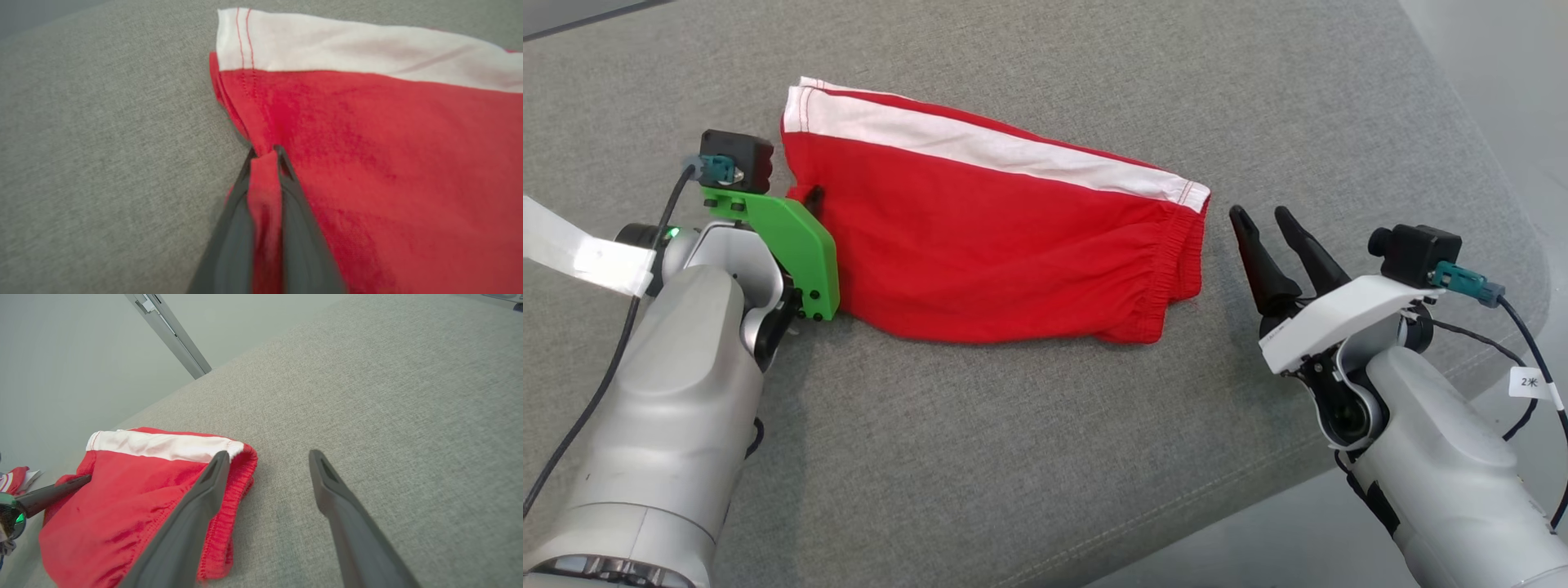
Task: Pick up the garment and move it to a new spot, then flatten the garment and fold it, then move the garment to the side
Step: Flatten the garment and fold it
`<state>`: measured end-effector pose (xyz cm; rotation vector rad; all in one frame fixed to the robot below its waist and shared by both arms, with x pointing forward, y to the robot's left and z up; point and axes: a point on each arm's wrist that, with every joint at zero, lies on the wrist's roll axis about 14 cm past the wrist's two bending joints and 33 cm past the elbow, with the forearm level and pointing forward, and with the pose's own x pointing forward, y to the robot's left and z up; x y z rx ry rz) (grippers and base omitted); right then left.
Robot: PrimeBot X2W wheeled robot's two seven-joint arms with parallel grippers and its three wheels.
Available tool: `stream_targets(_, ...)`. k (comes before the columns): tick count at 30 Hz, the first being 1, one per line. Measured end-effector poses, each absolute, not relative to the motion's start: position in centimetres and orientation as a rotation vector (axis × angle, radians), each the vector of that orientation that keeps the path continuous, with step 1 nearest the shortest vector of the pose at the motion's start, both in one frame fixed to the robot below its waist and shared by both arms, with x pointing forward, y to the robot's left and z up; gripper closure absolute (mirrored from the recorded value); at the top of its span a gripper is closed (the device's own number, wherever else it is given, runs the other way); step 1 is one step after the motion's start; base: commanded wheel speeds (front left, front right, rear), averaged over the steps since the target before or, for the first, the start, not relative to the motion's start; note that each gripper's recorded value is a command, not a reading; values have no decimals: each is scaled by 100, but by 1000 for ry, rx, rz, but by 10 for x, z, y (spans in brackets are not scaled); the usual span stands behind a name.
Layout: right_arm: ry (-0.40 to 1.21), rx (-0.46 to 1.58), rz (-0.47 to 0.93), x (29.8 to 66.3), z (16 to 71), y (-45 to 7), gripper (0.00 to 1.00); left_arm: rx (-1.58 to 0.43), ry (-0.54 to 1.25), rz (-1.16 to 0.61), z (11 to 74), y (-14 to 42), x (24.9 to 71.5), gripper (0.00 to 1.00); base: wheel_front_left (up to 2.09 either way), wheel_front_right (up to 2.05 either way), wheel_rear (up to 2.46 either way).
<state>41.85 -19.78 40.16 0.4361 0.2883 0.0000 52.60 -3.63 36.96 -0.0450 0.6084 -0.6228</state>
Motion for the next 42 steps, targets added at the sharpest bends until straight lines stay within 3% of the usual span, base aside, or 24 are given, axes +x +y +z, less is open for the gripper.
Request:
stream_targets(12, 273, 435, 4, 418, 406, -201, 0, -131, 565, -577, 386, -28, 523, 100, 0, 0, 0)
stream_targets(27, 285, 412, 97, 416, 408, -178, 0, -346, 499, -258, 378, 51, 476, 100, 0, 0, 0)
stream_targets(35, 285, 394, 204, 418, 418, -146, 0, -388, 479, -148, 378, 83, 443, 100, 0, 0, 0)
stream_targets(41, 329, 384, 288, 416, 420, -118, 0, -415, 413, -167, 398, 81, 432, 100, 0, 0, 0)
stream_targets(42, 336, 385, 299, 417, 421, -113, 0, -423, 390, -169, 404, 81, 432, 96, 0, 0, 0)
